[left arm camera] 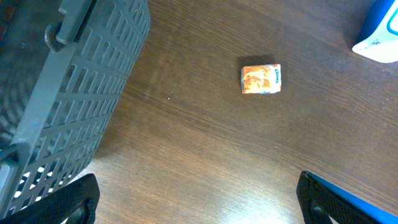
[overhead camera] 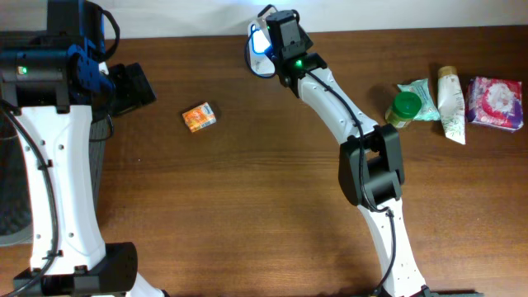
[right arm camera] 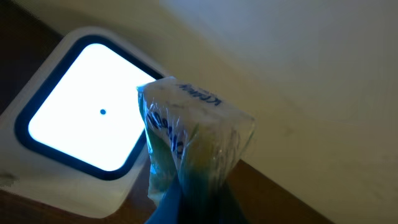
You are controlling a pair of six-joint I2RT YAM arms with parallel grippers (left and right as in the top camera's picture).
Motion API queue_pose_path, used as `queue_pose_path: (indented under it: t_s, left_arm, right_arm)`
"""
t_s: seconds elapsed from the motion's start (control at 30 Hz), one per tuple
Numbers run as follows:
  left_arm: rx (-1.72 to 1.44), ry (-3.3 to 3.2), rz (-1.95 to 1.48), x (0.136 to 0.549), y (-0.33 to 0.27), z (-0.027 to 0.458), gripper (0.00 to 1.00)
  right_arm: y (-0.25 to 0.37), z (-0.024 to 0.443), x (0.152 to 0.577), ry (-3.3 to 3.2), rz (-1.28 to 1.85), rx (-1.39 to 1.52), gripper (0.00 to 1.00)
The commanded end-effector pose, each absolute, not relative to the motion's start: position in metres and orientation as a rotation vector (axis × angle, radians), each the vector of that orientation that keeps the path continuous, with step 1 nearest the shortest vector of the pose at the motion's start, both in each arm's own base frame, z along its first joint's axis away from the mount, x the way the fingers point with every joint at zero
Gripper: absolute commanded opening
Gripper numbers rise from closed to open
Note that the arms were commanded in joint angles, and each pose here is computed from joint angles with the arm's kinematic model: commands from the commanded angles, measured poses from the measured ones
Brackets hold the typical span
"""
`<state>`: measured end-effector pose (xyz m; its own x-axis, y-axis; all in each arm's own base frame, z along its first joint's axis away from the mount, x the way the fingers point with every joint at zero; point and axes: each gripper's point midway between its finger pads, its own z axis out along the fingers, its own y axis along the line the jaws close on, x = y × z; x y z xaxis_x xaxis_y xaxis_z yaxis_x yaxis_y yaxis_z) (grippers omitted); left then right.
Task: Scan the item barcode
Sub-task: 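Carry the teal pack right and drop it at the table edge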
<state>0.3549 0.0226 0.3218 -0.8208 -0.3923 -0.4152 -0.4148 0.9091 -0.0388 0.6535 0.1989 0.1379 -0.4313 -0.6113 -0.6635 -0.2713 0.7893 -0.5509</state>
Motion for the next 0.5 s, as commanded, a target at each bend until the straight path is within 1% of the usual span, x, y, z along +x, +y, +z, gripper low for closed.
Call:
queue_pose_path:
  t_s: [0.0,0.03,0.07,0.1,0.17,0.23,0.3,0.37,0.47]
  left_arm:
    - [-0.597,2.63,0.072,0.351,0.024,0.328,0.99]
    - [-0.597,2.63,0.072,0.351,0.024,0.328,0.99]
    - [-0.597,2.63,0.072,0.351,0.024,0.328,0.99]
    - [-0.597,2.629,0.072,0.352,0.024,0.328,0.99]
    - [-0.597,2.63,0.072,0.351,0.024,0.328,0.99]
    - [-0.597,2.63,0.072,0.351,0.024,0.328,0.99]
    - [-0.597,2.63,0.072,0.351,0.024,0.328,0.99]
    - [-0.597,2.63,0.072,0.351,0.024,0.328,0.99]
    - [-0.597,2.629,0.072,0.352,0.024,0.328,0.99]
  right_arm:
    - [0.152,0.252,0.645,1.994,-0.396,-0.342,0.04]
    - [0.12,0.27,0.634,2.043,-0.422,-0.301,0.04]
    - [0.1,0.274,0.626,2.081,-0.446,-0.288,0.04]
    - [0.061,0.273,0.614,2.16,-0.478,-0.231,0.04]
    - [-0.029,0.25,0.591,2.317,-0.52,0.015,0.04]
    - [-0.109,0.228,0.563,2.411,-0.511,0.335,0.04]
    - [-0.152,0.211,0.541,2.496,-0.427,0.438,0.04]
    - [-0.198,0.19,0.508,2.576,-0.441,0.583,0.04]
    - [-0.228,0.15,0.477,2.677,-0.457,0.693,0.04]
